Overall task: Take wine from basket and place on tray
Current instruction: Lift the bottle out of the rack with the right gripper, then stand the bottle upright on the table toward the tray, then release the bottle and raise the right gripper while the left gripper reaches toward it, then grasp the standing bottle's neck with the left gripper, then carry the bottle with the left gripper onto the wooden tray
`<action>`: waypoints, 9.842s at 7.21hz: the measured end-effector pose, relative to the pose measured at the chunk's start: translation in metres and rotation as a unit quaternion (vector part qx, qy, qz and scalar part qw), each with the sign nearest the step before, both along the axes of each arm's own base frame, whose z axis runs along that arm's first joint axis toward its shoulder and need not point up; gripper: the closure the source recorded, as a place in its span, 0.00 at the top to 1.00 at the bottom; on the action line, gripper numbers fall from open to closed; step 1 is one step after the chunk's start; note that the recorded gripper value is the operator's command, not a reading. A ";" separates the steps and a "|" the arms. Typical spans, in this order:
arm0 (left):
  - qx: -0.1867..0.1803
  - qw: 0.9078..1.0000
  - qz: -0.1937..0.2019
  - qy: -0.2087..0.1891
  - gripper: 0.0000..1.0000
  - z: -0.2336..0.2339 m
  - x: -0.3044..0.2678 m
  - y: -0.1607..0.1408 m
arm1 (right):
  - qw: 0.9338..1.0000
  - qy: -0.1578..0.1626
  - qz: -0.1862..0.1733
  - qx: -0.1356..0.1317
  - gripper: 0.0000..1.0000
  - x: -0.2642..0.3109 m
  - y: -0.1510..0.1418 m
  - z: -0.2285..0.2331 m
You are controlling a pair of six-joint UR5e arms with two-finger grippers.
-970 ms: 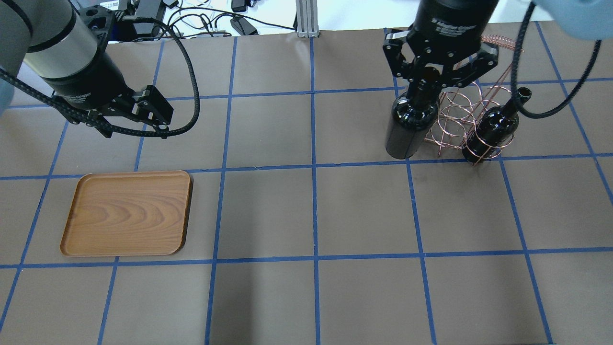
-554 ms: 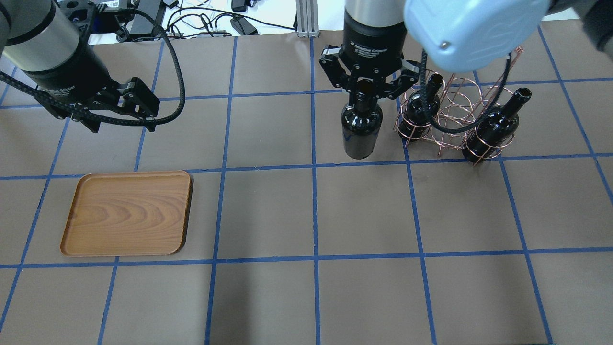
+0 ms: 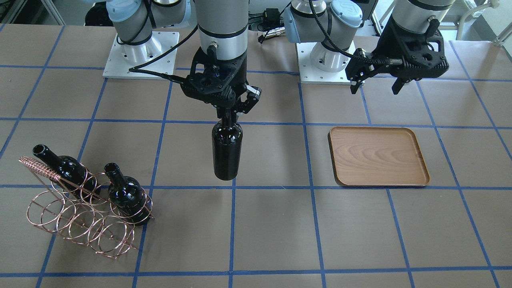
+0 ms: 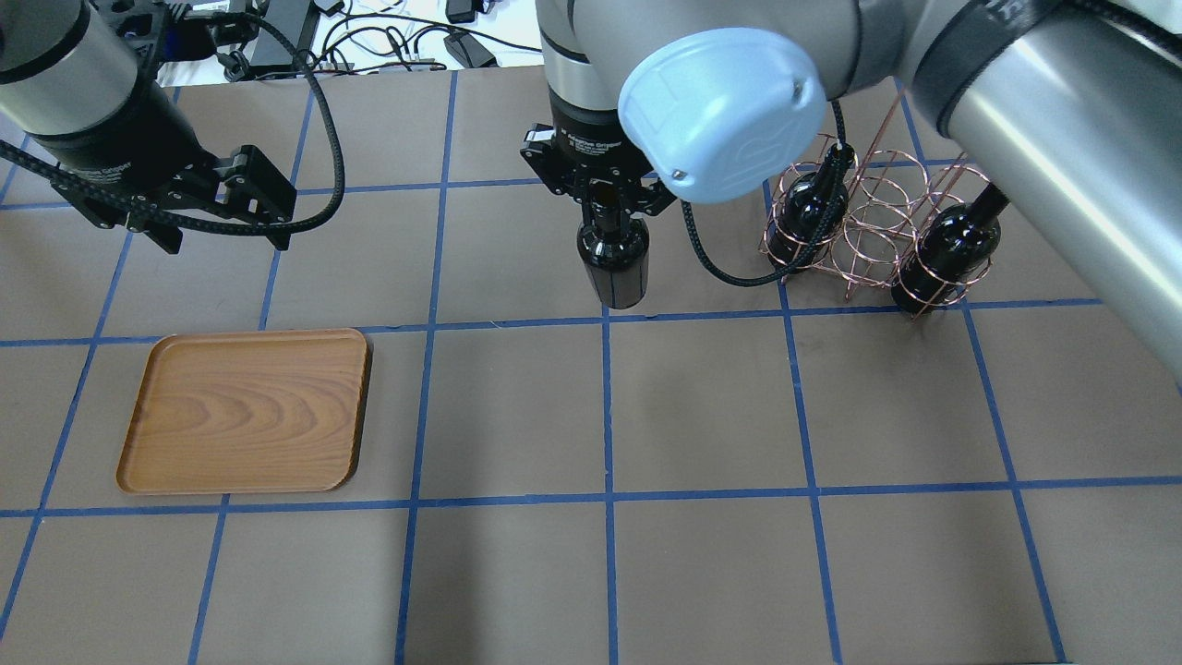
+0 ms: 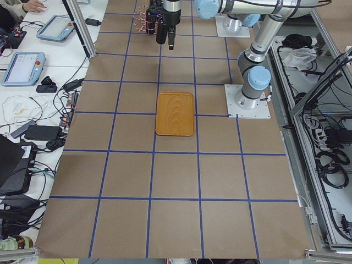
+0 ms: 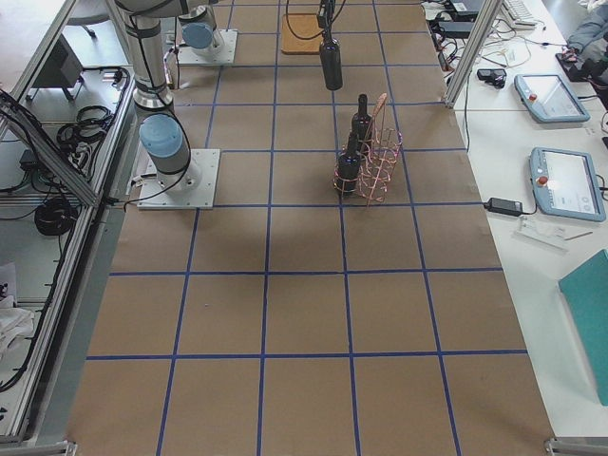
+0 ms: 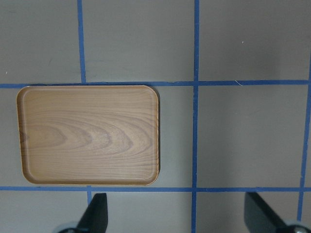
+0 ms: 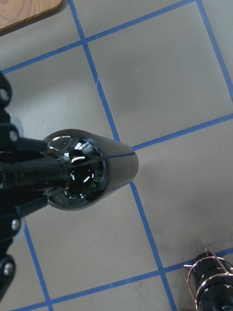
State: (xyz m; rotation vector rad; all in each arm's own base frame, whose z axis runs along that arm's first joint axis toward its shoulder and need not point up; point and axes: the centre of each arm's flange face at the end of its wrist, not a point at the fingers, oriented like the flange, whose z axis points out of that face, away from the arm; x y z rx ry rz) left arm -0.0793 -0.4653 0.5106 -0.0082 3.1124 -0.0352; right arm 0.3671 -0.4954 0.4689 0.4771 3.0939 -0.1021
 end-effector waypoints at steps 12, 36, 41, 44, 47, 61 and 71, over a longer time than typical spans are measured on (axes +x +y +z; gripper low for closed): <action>0.001 1.000 0.000 0.001 1.00 -0.002 -0.001 0.000 | 1.000 -0.004 0.026 -0.012 0.00 0.034 -0.004 -0.064; -0.023 0.999 -0.020 0.010 1.00 -0.014 -0.018 -0.021 | 0.987 0.027 0.154 -0.033 1.00 -0.164 -0.061 0.053; -0.064 0.993 -0.099 0.023 1.00 -0.018 -0.151 -0.029 | 0.989 0.023 0.146 -0.021 1.00 -0.190 -0.060 0.045; -0.075 0.988 -0.124 0.047 1.00 -0.051 -0.222 -0.042 | 0.989 0.022 0.145 -0.020 1.00 -0.190 -0.060 0.044; -0.045 0.988 -0.144 0.044 0.95 -0.104 -0.263 -0.051 | 0.989 0.022 0.145 -0.017 1.00 -0.190 -0.060 0.041; -0.020 0.984 -0.179 -0.005 0.00 -0.118 -0.238 -0.065 | 0.989 0.021 0.144 -0.014 1.00 -0.190 -0.060 0.038; 0.012 0.992 -0.123 -0.023 0.00 -0.079 0.122 -0.027 | 0.989 0.021 0.143 -0.014 1.00 -0.191 -0.060 0.038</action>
